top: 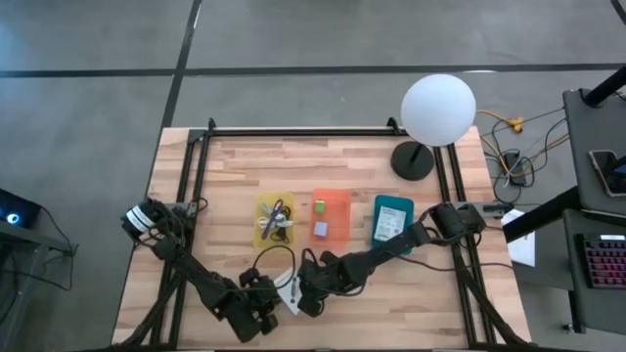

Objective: Pick and place items into bin
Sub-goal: Put the white card reader box into the blue bin

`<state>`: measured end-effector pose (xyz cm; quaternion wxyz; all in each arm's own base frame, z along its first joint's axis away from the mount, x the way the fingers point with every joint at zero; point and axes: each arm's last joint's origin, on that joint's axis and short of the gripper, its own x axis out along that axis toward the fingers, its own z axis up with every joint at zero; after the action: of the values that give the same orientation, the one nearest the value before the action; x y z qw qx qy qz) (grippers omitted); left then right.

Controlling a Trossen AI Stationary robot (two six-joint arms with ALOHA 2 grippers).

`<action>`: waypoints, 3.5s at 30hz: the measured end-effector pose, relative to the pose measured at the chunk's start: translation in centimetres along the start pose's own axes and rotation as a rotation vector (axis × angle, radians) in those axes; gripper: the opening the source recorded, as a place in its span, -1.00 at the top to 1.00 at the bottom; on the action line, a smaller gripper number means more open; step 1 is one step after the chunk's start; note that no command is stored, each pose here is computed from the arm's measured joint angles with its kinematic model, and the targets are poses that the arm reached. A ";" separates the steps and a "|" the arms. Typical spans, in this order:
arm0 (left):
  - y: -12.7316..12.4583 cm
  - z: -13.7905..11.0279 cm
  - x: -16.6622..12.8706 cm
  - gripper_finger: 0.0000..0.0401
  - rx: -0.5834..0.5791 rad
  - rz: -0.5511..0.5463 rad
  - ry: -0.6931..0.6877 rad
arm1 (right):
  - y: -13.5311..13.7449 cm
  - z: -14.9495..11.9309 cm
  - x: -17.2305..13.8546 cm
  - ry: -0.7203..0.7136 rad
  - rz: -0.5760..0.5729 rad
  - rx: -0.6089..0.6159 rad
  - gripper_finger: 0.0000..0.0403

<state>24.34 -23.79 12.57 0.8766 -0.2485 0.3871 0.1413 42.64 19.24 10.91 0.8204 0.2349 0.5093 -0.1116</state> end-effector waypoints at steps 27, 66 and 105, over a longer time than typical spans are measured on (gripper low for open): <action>-0.4 -1.6 0.0 0.74 -0.431 -0.089 -0.072 | 0.7 -0.1 0.1 0.007 0.073 0.083 0.83; -3.2 2.7 -1.3 0.74 -0.144 -0.130 -0.335 | 2.5 -0.7 -1.7 0.050 0.102 -0.002 0.83; -3.2 2.6 -1.1 0.74 -0.115 -0.156 -0.308 | 4.3 3.3 -7.9 0.032 -0.193 -1.524 -0.07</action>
<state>26.59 -25.10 15.99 0.9181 -0.3031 0.2191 0.1312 43.43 20.83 20.35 0.7347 -0.4396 0.4754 0.2025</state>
